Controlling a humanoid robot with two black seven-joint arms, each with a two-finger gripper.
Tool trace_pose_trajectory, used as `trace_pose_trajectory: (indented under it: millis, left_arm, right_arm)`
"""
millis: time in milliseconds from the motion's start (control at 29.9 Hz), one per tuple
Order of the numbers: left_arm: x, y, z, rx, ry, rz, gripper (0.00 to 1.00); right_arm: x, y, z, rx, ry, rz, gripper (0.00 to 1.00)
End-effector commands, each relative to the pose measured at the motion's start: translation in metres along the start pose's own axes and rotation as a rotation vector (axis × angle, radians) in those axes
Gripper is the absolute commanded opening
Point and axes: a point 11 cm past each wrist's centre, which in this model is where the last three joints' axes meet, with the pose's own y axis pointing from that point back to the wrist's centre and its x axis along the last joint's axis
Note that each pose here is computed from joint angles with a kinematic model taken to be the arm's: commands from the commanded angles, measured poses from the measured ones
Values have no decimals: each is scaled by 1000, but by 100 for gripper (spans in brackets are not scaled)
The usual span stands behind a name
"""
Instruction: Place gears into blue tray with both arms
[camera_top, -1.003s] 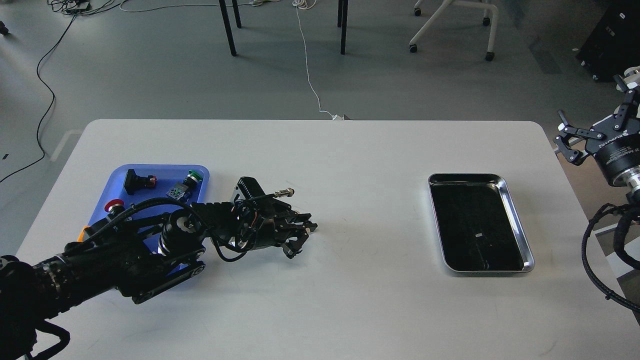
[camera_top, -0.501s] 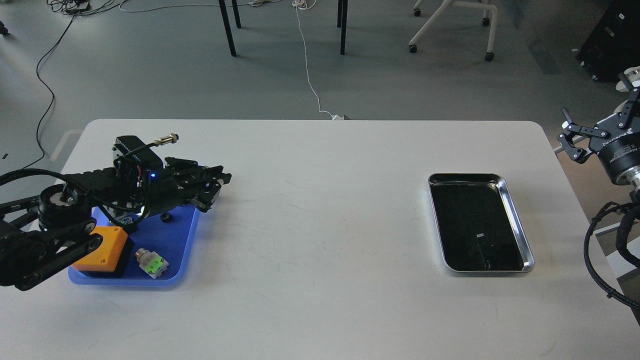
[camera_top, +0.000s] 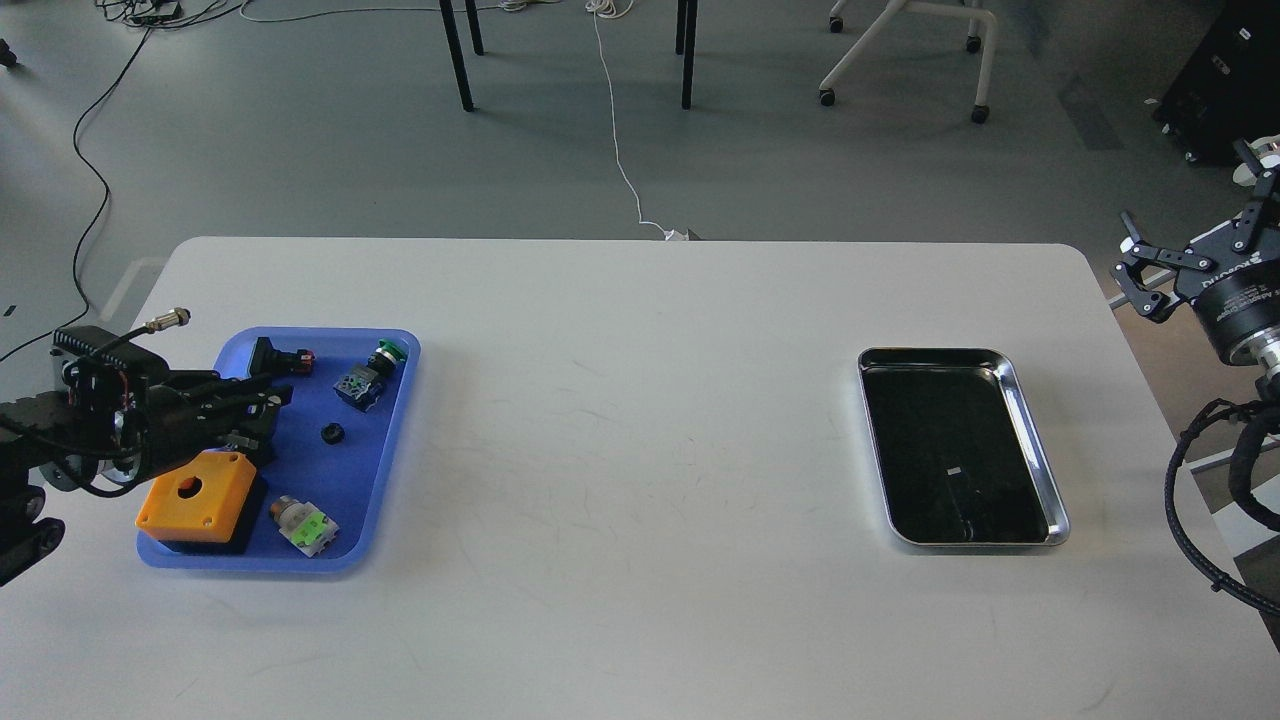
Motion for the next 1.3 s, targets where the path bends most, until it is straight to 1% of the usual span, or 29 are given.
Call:
trace_pose_trajectory:
  millis: [0, 100, 201, 267, 301, 368, 435, 468, 501, 669, 702, 769, 869, 936, 1036, 1103, 1203, 1237, 1270]
  left_arm:
    - [-6, -3, 2, -2, 8, -10, 13]
    - [-7, -6, 6, -9, 12, -11, 14]
    - [-8, -6, 1, 7, 11, -15, 22]
    - [-8, -6, 1, 6, 11, -15, 23]
    - [-8, -6, 1, 6, 13, -16, 26]
    - [-6, -6, 1, 5, 12, -10, 38]
    - [-1, -7, 1, 6, 17, 9, 57]
    - [3, -10, 5, -4, 22, 32, 69]
    - [8, -13, 9, -18, 32, 62, 75]
    - [18, -10, 18, -116, 126, 138, 77]
    - [21, -10, 16, -112, 143, 150, 78]
    - [37, -9, 12, -102, 206, 207, 83]
    - [80, -8, 4, -101, 366, 328, 91]
    - [111, -6, 0, -127, 533, 399, 96]
    - [149, -1, -1, -207, 759, 459, 98]
    - [183, 5, 1, -310, 949, 509, 98]
    - [212, 14, 0, -397, 1117, 575, 98]
    - [229, 20, -4, -438, 1231, 622, 98]
    - [238, 23, -7, -465, 1310, 643, 98]
  right_arm:
    - [2, 1, -3, 2, 7, 3, 98]
    - [3, 1, -4, 3, 10, 5, 98]
    - [2, 1, -4, 3, 9, 4, 98]
    - [2, 1, -4, 3, 9, 4, 98]
    - [2, 1, -4, 3, 9, 4, 98]
    - [2, 1, -3, 1, 8, 5, 98]
    - [2, 1, -3, 1, 7, 4, 98]
    - [2, 1, -3, 1, 7, 4, 98]
    - [2, 1, -3, 1, 7, 4, 98]
    - [3, 2, -4, 2, 9, 5, 98]
    - [4, 2, -4, 1, 10, 8, 98]
    - [4, 2, -4, 3, 11, 9, 98]
    - [3, 1, -5, 7, 7, 1, 98]
    - [0, -1, -8, 19, 1, -8, 98]
    - [-3, -5, -12, 43, -11, -7, 98]
    - [0, -7, -21, 75, -9, 12, 98]
    - [7, -8, -28, 100, 5, 50, 98]
    - [7, -11, -31, 116, 8, 71, 98]
    - [6, -16, -35, 134, 7, 76, 98]
